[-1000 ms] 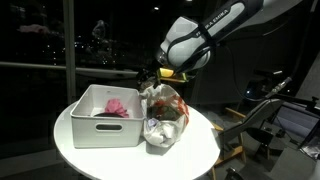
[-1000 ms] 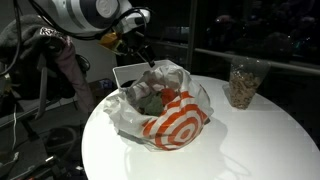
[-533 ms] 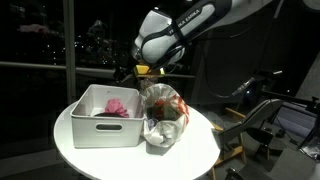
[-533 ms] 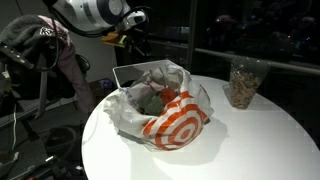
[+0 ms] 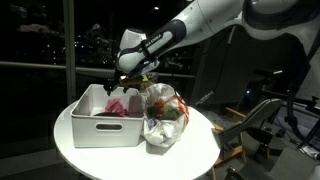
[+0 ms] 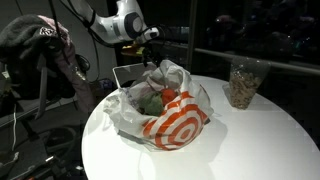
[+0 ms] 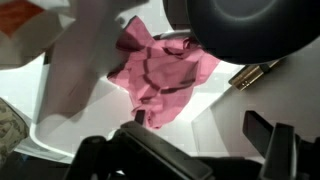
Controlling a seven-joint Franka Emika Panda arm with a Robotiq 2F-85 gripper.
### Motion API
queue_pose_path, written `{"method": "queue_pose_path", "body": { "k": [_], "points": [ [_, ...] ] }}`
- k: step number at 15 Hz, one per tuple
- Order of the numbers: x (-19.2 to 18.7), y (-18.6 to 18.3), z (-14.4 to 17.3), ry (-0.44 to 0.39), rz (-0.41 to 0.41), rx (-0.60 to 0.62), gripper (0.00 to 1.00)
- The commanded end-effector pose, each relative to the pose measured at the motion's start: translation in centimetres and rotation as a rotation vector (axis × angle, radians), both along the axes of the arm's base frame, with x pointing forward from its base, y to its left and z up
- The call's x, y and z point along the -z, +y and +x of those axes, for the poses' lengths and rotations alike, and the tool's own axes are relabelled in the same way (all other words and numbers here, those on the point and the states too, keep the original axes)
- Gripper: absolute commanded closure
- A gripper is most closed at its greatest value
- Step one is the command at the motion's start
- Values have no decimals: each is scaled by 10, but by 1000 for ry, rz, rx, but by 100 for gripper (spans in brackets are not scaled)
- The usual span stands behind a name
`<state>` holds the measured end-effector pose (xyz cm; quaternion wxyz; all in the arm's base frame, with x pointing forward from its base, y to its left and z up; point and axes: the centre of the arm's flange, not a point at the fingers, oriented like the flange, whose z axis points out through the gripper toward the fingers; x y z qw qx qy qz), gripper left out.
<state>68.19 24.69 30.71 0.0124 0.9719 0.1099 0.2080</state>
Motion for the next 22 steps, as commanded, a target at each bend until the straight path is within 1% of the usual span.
{"method": "queue_pose_path", "body": {
  "k": [1, 3, 7, 9, 10, 11, 13, 15, 18, 19, 20, 21, 22],
  "points": [
    [25, 8, 55, 22, -38, -15, 0],
    [45, 6, 61, 40, -51, -18, 0],
    [87, 8, 74, 27, -60, -22, 0],
    [109, 9, 80, 42, -79, -12, 0],
    [117, 9, 80, 46, -84, -18, 25],
    [125, 9, 80, 50, -87, -25, 26],
    [132, 8, 76, 50, -84, -34, 42],
    [128, 8, 72, 39, -84, -35, 58],
    [106, 9, 58, 35, -93, -33, 81],
    [96, 10, 52, 20, -99, -31, 89],
    [84, 11, 46, 12, -110, -29, 95],
    [67, 11, 37, -4, -129, -21, 99],
    [51, 11, 30, -17, -139, -23, 100]
  ]
}}
